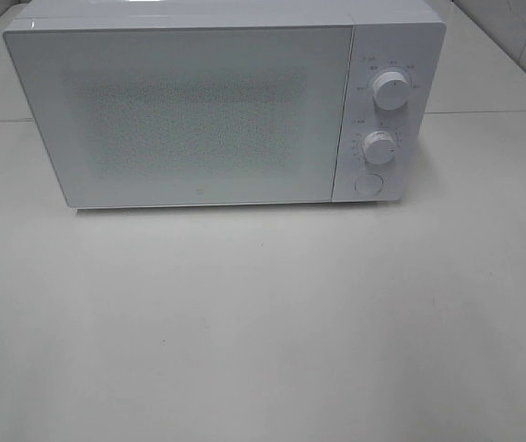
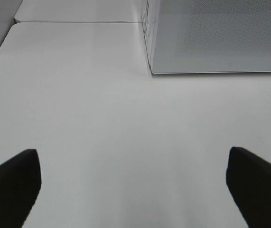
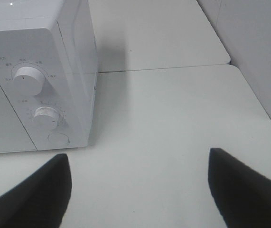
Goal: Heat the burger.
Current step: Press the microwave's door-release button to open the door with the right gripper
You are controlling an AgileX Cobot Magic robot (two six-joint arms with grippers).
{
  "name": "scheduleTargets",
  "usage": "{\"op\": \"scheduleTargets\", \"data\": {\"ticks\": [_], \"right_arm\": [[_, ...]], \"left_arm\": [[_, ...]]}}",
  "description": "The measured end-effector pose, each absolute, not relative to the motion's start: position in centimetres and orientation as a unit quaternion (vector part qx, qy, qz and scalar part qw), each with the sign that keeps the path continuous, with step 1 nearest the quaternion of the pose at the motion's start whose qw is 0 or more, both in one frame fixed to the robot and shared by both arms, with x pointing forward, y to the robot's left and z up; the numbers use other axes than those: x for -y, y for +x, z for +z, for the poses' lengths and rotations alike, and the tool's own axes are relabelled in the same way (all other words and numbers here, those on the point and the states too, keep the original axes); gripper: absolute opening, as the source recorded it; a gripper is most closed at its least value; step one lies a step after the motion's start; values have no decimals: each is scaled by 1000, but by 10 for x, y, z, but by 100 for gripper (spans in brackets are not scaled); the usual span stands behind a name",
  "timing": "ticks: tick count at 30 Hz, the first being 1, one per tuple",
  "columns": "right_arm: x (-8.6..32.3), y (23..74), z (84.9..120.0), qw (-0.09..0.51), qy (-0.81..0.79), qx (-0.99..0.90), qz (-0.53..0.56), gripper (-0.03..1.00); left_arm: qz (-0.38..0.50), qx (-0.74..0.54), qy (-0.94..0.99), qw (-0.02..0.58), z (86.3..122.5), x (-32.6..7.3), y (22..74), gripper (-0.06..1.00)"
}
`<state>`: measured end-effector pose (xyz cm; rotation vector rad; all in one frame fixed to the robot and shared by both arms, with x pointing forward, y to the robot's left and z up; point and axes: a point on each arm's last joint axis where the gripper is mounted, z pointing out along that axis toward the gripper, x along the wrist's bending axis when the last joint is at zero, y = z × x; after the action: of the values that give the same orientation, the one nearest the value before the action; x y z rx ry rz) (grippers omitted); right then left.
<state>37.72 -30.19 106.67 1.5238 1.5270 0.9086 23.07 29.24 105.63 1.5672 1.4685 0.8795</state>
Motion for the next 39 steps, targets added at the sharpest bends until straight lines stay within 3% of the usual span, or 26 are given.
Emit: {"op": "scheduleTargets", "data": {"ticks": [21,27,29,32,34,35,37,39], "right_arm": [[299,429,1041,388,588,-604,373,72],[298,445,1031,376,601,-588,390,67],[297,455,1022,360,620,-567,405,59],[297,458,1021,356,624,-563,409,56],[296,464,1015,344,637,-548,419,46],[296,464,1015,344,637,-548,419,46],[295,473,1005,318,660,-525,433,31],[295,474,1003,312,665,-519,437,28]], "left_arm": [[348,-580,619,399,1056,-292,231,98],[348,-580,619,399,1056,-292,231,98],[348,-580,619,399,1056,-292,231,98],[348,-580,619,399,1056,-292,231,98],[348,-580,619,399,1056,-292,231,98],[348,-580,619,399,1056,-292,231,98],[348,-580,619,399,1056,-292,231,98],[348,-580,619,399,1056,-292,231,98]]}}
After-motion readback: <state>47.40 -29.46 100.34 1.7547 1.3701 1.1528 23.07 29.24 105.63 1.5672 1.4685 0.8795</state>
